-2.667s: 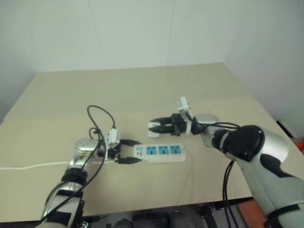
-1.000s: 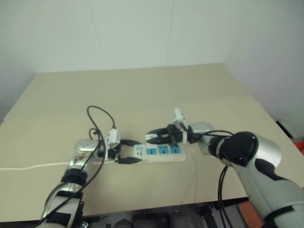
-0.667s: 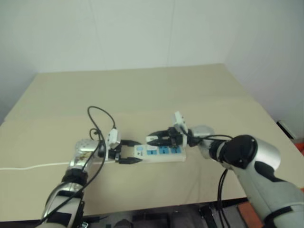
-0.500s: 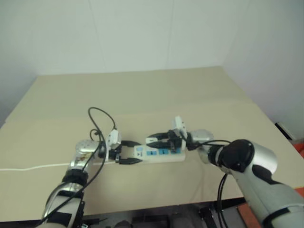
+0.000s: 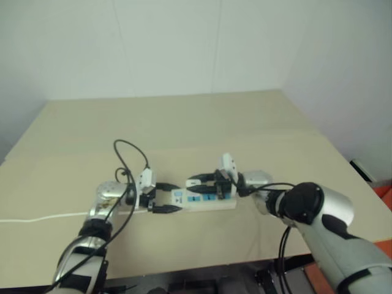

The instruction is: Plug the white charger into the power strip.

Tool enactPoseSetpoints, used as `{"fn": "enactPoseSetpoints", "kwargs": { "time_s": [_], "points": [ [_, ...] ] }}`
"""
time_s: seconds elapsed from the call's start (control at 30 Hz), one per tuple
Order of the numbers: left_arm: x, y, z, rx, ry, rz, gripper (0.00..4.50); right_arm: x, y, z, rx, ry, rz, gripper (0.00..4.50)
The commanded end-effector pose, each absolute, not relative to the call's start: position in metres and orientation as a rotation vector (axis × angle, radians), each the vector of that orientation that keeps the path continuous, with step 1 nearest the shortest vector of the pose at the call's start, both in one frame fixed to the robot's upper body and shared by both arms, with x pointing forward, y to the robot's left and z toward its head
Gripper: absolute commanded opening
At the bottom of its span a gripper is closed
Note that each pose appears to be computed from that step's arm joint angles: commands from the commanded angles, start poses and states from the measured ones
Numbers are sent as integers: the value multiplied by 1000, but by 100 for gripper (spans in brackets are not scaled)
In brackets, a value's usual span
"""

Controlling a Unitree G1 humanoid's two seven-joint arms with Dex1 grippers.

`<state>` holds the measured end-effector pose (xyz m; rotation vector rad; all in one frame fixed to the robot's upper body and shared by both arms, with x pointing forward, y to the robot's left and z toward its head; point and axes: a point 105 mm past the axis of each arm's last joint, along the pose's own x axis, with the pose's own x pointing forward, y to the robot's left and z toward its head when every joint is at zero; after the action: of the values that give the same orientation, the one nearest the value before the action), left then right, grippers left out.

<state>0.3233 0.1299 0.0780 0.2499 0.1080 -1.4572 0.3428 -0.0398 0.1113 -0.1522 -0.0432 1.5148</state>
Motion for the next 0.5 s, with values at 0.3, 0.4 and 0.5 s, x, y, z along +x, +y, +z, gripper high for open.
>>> {"fn": "enactPoseSetpoints", "kwargs": {
  "time_s": [0.3,0.4,0.5],
  "points": [
    [316,125,67,238,151,-1501,322,340,-54,110,-166,-12,1528,437],
    [315,125,66,239,155,-1500,322,340,-57,111,-182,-22,1528,447],
    [315,125,66,232,157,-1501,322,340,-61,111,-193,-33,1523,447]
  ]
}}
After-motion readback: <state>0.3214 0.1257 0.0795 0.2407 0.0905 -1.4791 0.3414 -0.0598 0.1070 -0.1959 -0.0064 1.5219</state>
